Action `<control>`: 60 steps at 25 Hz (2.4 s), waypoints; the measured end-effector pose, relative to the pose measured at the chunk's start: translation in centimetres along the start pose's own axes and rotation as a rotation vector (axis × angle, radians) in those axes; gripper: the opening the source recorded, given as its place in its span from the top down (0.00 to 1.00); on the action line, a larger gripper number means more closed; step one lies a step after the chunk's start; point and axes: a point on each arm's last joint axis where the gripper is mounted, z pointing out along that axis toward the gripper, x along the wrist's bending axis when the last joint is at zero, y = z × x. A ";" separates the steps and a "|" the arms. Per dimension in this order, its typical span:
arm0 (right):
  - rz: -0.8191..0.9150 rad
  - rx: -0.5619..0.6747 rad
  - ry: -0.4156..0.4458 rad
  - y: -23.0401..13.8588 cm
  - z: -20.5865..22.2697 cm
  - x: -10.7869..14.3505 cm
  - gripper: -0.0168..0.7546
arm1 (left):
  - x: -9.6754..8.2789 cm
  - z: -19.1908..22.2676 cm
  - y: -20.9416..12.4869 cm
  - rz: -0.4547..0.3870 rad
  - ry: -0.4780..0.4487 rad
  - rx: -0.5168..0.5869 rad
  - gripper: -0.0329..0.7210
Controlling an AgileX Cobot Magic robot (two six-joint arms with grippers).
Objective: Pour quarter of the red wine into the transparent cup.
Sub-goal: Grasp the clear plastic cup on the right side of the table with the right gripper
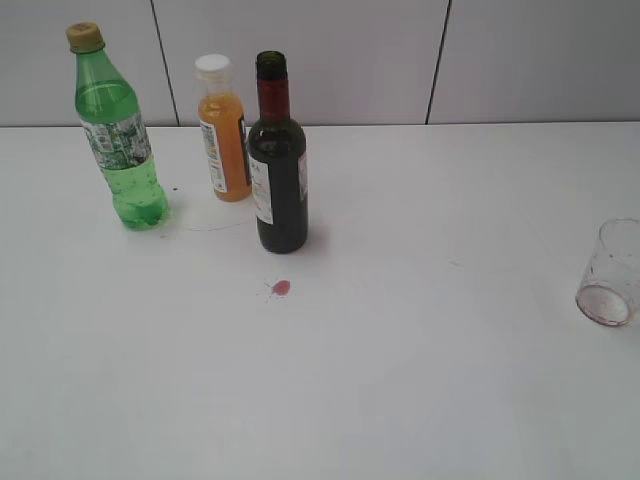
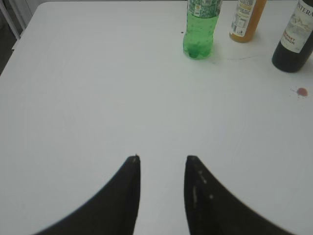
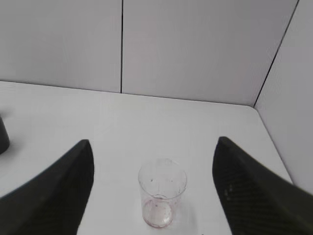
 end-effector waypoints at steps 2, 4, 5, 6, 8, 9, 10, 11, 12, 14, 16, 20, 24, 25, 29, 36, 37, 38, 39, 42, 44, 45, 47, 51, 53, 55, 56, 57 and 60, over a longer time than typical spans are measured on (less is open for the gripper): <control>0.013 -0.006 0.001 -0.2 1.6 0.0 0.20 | 0.0 0.0 0.0 0.000 0.000 0.000 0.64; 0.040 0.003 0.007 -0.7 3.2 0.1 0.20 | 0.0 0.0 0.0 0.000 0.000 0.000 0.64; 0.057 -0.018 0.005 -0.8 3.9 0.1 0.20 | 0.0 0.0 0.0 0.000 0.000 0.000 0.64; 0.071 -0.017 0.004 -1.1 4.6 0.1 0.20 | 0.0 0.0 0.0 0.000 0.000 0.000 0.64; 0.087 -0.032 -0.006 -1.8 5.8 0.0 0.16 | 0.0 0.0 0.0 0.000 0.000 0.000 0.64; 0.089 -0.017 -0.010 -2.6 6.4 0.0 0.13 | 0.0 0.0 0.0 0.000 0.000 0.000 0.64; 0.089 -0.005 -0.015 -3.5 7.0 0.1 0.12 | 0.0 0.0 0.0 0.000 0.000 0.000 0.64; 0.089 -0.001 -0.022 -4.3 7.5 0.1 0.11 | 0.0 0.0 0.0 0.000 0.000 0.000 0.64; 0.089 -0.005 -0.030 -5.2 7.8 0.1 0.11 | 0.0 0.0 0.0 0.000 0.000 0.000 0.64; 0.078 -0.044 -0.048 -6.6 8.3 0.1 0.11 | 0.0 0.0 0.0 0.000 0.000 0.000 0.64; 0.061 -0.092 -0.057 -6.9 8.7 0.0 0.10 | 0.0 0.0 0.0 0.000 0.000 0.000 0.64; 0.057 -0.021 -0.044 -8.0 9.9 0.2 0.10 | 0.0 0.0 0.0 0.000 0.000 0.000 0.64; 0.099 0.076 -0.036 -9.3 11.5 0.3 0.10 | 0.0 0.0 0.0 0.000 0.000 0.000 0.64; 0.113 0.099 -0.036 -9.7 11.7 0.4 0.10 | 0.0 0.0 0.0 0.000 0.000 0.000 0.64; 0.134 0.098 -0.042 -11.4 12.1 0.5 0.10 | 0.0 0.0 0.0 0.000 0.000 0.000 0.64; 0.121 0.069 -0.045 -13.1 12.4 0.6 0.10 | 0.0 0.0 0.0 0.000 -0.001 0.000 0.64; 0.120 0.070 -0.046 -13.3 12.6 0.6 0.10 | 0.0 0.0 0.0 0.000 -0.001 0.000 0.64; 0.120 0.087 -0.046 -13.6 12.8 0.6 0.10 | 0.0 0.0 0.0 0.000 -0.001 0.000 0.64; 0.119 0.106 -0.044 -13.9 12.9 0.7 0.10 | 0.0 0.0 0.0 0.000 -0.001 0.000 0.64; 0.115 0.167 -0.038 -14.9 13.4 0.8 0.10 | 0.0 0.0 0.0 0.000 -0.001 0.000 0.64; 0.114 0.183 -0.037 -15.3 13.6 0.8 0.10 | 0.0 0.0 0.0 0.000 -0.001 0.000 0.64; 0.114 0.183 -0.038 -15.4 13.8 0.8 0.10 | 0.0 0.0 0.0 0.000 -0.001 0.000 0.64; 0.119 0.191 -0.050 -15.7 13.9 0.7 0.10 | 0.0 0.0 0.0 0.000 -0.001 0.000 0.64; 0.129 0.220 -0.073 -16.3 14.1 0.6 0.10 | 0.0 0.0 0.0 0.000 -0.001 0.000 0.64; 0.128 0.219 -0.076 -16.5 14.3 0.6 0.10 | 0.0 0.0 0.0 0.000 -0.001 0.000 0.64; 0.126 0.230 -0.076 -16.8 14.4 0.6 0.10 | 0.0 0.0 0.0 0.000 -0.001 0.000 0.64; 0.126 0.243 -0.076 -17.1 14.5 0.6 0.10 | 0.0 0.0 0.0 0.000 -0.001 0.000 0.64; 0.125 0.258 -0.075 -17.4 14.6 0.7 0.10 | 0.0 0.0 0.0 0.000 -0.001 0.000 0.64; 0.119 0.258 -0.077 -18.0 14.9 0.7 0.10 | 0.0 0.0 0.0 0.000 -0.001 0.000 0.64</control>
